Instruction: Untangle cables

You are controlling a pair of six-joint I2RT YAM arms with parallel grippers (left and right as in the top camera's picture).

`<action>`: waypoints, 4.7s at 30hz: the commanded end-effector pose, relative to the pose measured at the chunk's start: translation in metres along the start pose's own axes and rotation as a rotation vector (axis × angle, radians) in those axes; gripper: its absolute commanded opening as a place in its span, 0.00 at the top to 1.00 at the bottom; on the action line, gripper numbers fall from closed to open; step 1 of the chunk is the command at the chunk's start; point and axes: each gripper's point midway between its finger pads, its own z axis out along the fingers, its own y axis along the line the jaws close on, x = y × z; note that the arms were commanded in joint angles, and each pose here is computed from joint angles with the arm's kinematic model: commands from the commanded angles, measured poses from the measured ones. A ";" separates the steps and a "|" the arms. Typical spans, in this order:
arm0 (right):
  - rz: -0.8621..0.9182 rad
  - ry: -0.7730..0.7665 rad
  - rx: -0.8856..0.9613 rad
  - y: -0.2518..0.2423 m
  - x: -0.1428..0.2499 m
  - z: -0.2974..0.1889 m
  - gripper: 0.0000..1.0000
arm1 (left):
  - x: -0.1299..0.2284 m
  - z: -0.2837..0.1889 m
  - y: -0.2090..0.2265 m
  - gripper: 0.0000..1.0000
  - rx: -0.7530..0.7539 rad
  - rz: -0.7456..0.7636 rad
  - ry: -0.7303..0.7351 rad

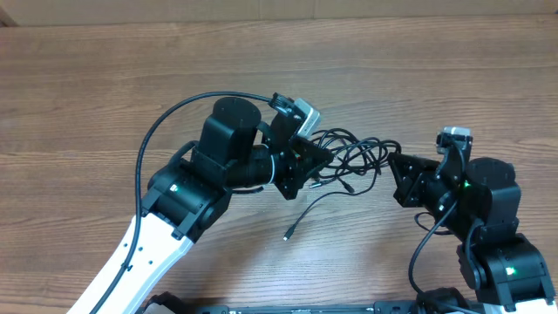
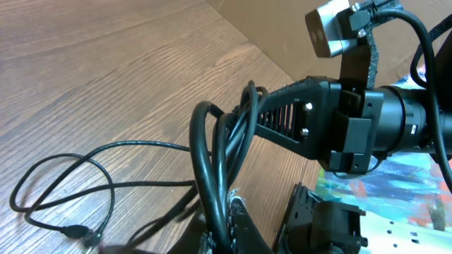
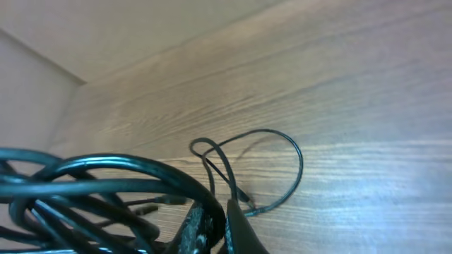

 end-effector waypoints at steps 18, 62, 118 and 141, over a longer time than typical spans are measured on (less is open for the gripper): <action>-0.202 0.000 -0.139 0.027 -0.002 -0.006 0.47 | -0.010 -0.006 0.003 0.96 -0.030 0.095 -0.038; -0.329 -0.086 -0.161 0.035 -0.020 -0.008 0.41 | -0.011 -0.003 -0.014 0.96 0.046 0.016 -0.039; -0.354 -0.175 -0.158 0.038 -0.054 0.018 0.09 | -0.024 0.007 -0.073 0.96 0.216 -0.060 -0.082; -0.226 -0.184 0.167 -0.028 -0.068 0.051 0.00 | 0.006 -0.002 -0.107 0.96 0.423 0.220 0.010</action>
